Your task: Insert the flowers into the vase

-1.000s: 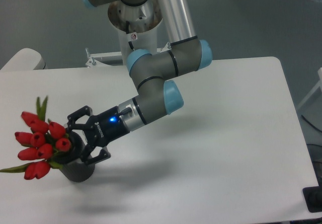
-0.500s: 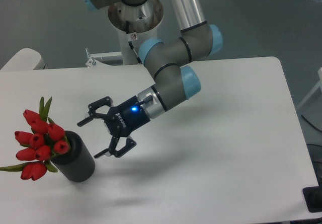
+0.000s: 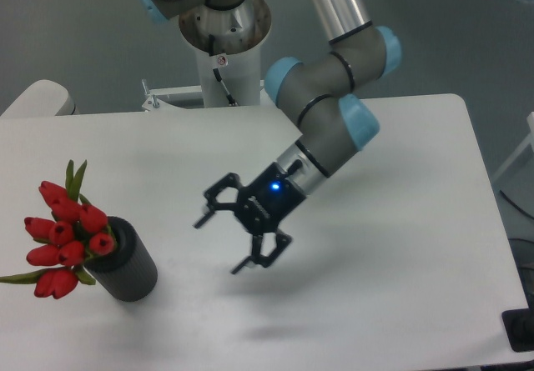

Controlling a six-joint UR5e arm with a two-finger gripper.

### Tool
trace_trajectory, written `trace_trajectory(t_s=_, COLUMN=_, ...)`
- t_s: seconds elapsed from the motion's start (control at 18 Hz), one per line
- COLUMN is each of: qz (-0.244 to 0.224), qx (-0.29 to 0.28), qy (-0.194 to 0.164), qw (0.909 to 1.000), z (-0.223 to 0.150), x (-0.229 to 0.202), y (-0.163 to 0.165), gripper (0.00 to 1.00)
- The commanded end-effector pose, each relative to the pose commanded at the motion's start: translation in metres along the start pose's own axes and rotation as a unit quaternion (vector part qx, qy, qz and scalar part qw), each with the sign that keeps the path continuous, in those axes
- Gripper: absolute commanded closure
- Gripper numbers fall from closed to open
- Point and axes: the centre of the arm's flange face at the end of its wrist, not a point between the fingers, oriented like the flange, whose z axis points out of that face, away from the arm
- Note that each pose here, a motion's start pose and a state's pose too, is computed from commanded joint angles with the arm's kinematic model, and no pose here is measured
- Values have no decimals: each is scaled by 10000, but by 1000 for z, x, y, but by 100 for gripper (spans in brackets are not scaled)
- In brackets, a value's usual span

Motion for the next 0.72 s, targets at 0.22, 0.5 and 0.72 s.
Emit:
trace_trajectory(t_s=0.22, qz=6, qx=-1078, qy=-540, qw=9927, z=3, x=-27, y=-12, gripper=0)
trace_trajectory(t_s=0.5, qz=51, qx=-1892, qy=-680, qw=9796, z=14, x=-44, y=0, gripper=0)
trace_trajectory(t_s=0.72, qz=239, qx=-2732, qy=-447, qw=9606, z=18, x=-55, y=6, gripper=0)
